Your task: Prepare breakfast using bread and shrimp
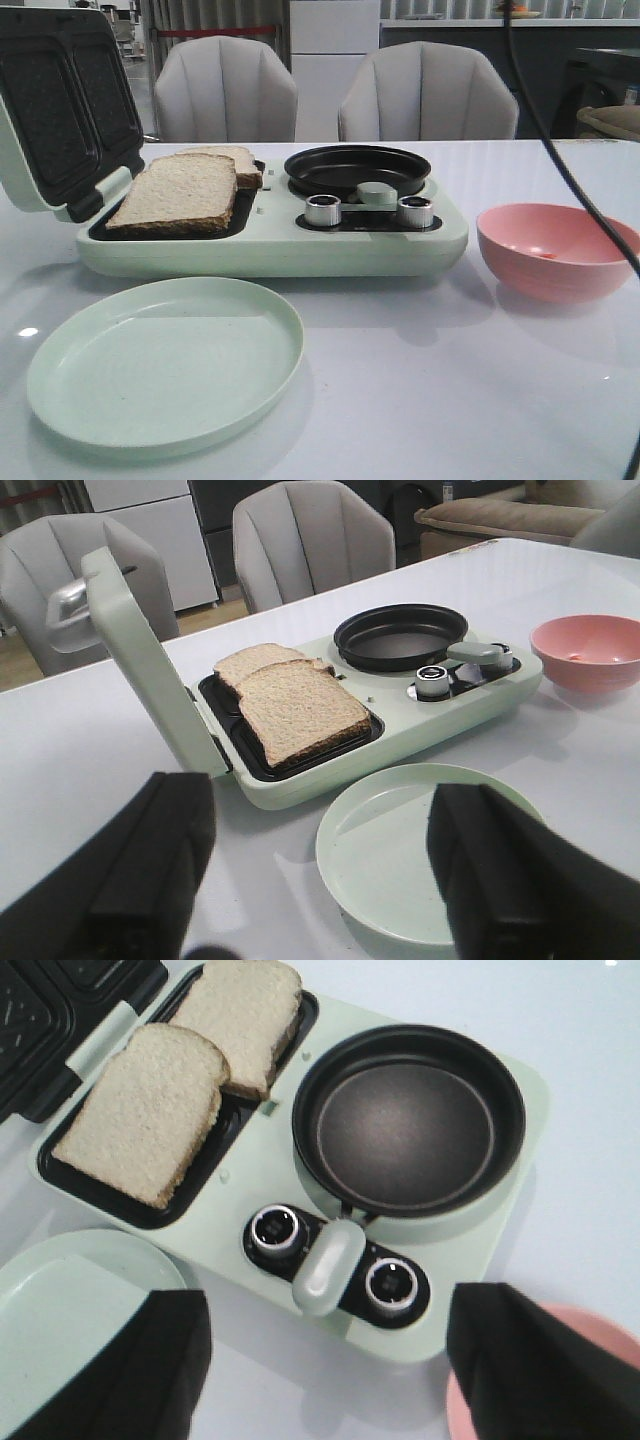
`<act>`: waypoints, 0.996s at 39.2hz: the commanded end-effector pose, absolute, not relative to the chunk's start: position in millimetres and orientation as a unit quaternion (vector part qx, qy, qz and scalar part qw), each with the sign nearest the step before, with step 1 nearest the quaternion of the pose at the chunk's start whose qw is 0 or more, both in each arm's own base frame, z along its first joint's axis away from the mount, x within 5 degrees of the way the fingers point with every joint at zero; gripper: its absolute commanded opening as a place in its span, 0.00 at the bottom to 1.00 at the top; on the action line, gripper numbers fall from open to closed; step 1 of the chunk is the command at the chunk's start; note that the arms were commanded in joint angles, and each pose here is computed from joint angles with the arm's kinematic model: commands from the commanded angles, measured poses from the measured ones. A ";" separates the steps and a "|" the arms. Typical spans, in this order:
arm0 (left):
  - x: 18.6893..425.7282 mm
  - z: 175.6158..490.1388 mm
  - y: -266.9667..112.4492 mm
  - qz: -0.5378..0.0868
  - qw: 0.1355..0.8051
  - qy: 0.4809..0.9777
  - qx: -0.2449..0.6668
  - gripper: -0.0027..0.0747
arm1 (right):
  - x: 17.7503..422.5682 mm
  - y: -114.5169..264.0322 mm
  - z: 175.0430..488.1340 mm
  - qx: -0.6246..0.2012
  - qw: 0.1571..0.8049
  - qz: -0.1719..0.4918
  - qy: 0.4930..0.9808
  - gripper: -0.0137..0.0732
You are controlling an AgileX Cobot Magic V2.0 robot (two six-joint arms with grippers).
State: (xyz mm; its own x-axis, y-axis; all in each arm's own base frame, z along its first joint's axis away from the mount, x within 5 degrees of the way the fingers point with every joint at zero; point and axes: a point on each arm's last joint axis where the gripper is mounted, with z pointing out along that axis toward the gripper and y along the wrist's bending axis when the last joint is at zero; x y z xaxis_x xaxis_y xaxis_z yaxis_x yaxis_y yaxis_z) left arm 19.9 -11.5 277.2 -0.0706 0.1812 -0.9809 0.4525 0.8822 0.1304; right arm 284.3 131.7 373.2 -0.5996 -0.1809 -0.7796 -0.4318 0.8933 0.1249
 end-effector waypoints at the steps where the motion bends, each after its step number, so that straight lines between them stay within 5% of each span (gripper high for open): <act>1: 15.2 292.8 -9.7 -0.119 0.688 0.687 0.201 0.70 | 259.3 109.9 389.7 -0.151 0.485 0.151 0.848 0.83; 20: 15.2 292.8 -9.7 -0.119 0.688 0.687 0.201 0.70 | 150.5 50.5 357.8 -0.105 0.575 0.130 0.801 0.83; 39: 15.2 293.7 -9.7 -0.120 0.692 0.684 0.199 0.70 | 54.4 21.1 313.6 -0.088 0.689 0.151 0.703 0.83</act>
